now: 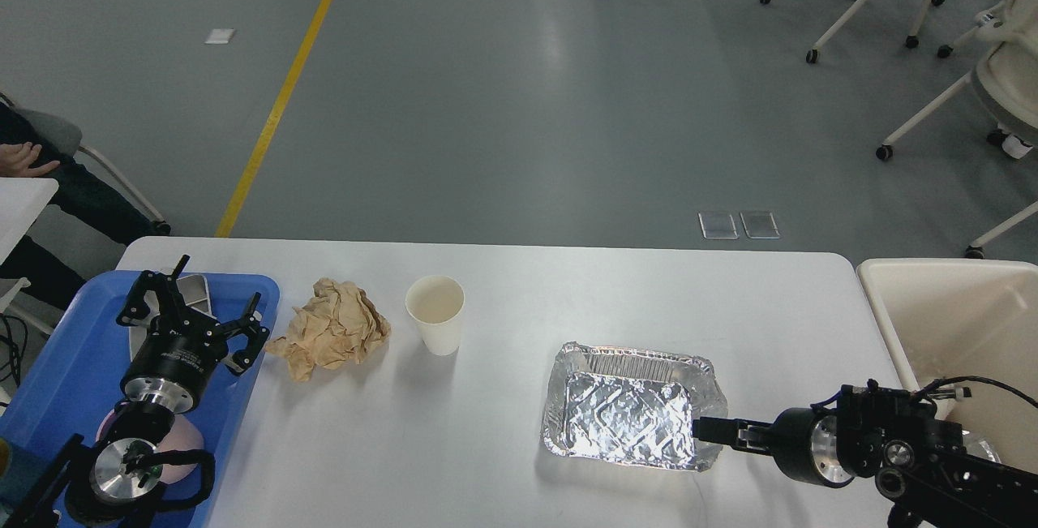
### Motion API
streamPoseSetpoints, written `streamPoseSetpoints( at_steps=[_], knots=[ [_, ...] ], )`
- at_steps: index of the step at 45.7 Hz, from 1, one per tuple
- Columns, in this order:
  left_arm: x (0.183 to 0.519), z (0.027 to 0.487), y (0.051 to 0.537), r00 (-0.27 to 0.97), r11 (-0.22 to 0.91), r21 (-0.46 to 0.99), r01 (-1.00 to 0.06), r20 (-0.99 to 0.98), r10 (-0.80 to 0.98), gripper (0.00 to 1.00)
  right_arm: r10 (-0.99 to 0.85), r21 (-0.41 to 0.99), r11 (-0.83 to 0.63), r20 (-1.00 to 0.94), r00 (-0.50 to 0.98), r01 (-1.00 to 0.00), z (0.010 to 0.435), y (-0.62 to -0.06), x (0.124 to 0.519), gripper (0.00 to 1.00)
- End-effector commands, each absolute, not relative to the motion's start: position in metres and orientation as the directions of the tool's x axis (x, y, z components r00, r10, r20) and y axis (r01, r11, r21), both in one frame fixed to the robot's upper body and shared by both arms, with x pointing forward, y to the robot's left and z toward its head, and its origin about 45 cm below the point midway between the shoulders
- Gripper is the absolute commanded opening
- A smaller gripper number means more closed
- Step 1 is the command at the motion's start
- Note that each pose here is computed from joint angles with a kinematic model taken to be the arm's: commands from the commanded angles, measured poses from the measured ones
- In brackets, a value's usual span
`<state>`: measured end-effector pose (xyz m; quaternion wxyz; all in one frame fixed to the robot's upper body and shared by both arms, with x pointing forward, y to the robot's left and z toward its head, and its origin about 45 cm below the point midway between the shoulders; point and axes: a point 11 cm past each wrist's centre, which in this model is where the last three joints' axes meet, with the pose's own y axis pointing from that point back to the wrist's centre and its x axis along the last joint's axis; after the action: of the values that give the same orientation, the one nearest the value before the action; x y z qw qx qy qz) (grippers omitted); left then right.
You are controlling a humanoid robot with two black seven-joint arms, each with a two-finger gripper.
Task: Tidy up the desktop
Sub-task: 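Grasp the foil tray edge with the right gripper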
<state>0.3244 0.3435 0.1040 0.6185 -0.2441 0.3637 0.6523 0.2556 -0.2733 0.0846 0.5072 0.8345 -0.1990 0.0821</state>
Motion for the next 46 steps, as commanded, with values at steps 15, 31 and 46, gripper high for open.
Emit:
streamPoseSetpoints(
  at_steps=[15,31,46],
  knots=[
    [0.324,0.104,0.345,-0.117,0.029,0.174,-0.984,-0.766,0.632,0.97,-0.204,0.825,-0.417,0.324,0.924,-0.382,0.076,-0.259,0.255,0.52],
    [0.323,0.103,0.345,-0.118,0.028,0.175,-0.984,-0.766,0.631,0.97,-0.169,0.834,-0.427,0.306,0.937,-0.35,0.073,-0.252,0.251,0.0],
    [0.324,0.104,0.346,-0.118,0.027,0.173,-0.984,-0.766,0.632,0.97,-0.133,0.838,-0.428,0.313,0.94,-0.34,0.082,-0.254,0.257,0.0]
  ],
)
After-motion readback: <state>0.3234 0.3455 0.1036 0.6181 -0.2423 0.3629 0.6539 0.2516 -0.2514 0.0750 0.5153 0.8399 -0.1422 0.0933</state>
